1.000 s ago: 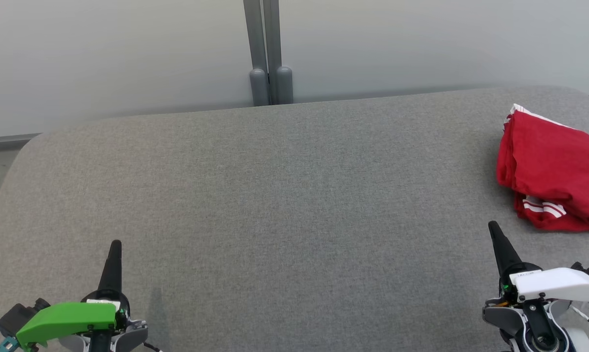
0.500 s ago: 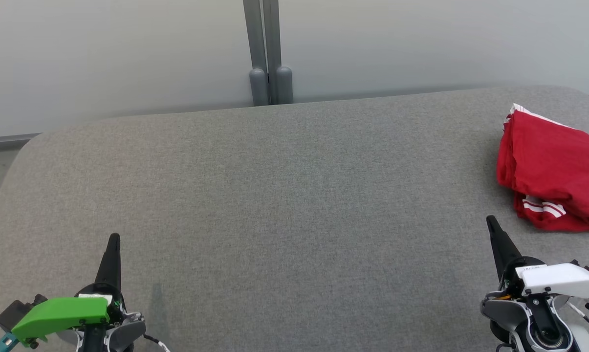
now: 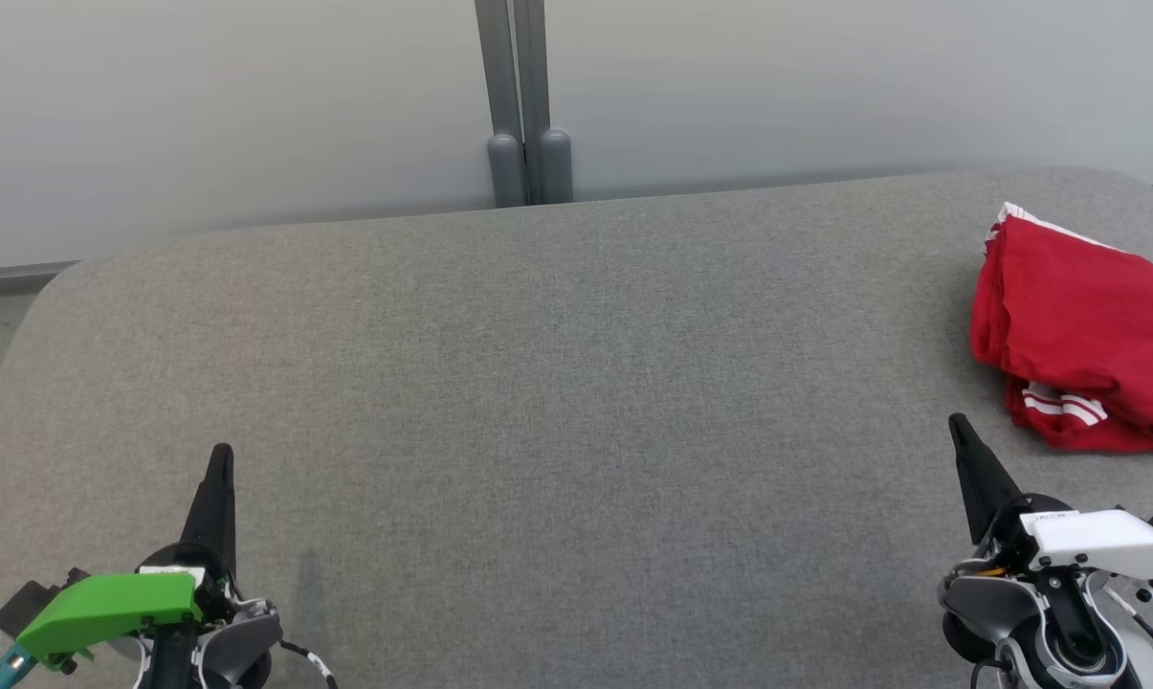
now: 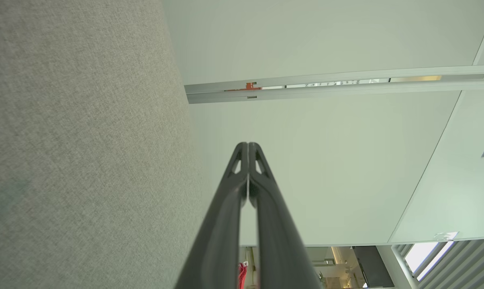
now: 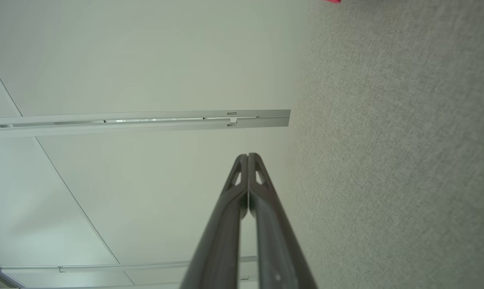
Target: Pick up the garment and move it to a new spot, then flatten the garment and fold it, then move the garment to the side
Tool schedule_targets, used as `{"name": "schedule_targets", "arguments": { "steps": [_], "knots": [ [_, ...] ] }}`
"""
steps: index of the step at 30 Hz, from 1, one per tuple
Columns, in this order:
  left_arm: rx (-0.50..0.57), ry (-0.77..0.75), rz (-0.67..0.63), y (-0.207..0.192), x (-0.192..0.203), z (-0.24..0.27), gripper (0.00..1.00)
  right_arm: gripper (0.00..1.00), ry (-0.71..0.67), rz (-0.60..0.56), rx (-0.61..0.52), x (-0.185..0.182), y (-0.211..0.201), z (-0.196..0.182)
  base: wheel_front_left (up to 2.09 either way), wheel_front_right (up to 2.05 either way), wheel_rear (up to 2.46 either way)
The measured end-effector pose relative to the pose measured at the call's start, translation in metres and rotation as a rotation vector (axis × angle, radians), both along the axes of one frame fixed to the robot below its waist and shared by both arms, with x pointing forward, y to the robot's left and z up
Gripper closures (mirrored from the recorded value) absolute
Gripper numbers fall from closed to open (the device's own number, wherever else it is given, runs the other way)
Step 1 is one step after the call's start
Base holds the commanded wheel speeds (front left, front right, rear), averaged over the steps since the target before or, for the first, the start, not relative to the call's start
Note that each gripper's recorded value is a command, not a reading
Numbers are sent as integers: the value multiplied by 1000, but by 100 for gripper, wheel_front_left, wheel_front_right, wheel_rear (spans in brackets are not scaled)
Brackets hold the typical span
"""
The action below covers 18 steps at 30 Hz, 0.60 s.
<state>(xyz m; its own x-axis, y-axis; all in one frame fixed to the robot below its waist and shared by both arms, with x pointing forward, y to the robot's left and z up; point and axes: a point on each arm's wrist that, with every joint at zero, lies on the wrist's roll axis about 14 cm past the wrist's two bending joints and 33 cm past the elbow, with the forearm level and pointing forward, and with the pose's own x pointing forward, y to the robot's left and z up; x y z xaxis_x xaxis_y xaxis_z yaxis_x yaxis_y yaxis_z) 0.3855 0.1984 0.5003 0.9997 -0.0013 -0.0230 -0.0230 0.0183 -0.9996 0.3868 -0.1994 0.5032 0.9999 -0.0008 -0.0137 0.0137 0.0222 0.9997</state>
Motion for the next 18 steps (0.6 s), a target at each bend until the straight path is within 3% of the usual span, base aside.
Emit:
{"name": "schedule_targets", "arguments": {
  "steps": [18],
  "knots": [
    [-24,-11,-1,0,2,3,100,100,-7,2,25,1,0,2,0,0,0]
  ]
}}
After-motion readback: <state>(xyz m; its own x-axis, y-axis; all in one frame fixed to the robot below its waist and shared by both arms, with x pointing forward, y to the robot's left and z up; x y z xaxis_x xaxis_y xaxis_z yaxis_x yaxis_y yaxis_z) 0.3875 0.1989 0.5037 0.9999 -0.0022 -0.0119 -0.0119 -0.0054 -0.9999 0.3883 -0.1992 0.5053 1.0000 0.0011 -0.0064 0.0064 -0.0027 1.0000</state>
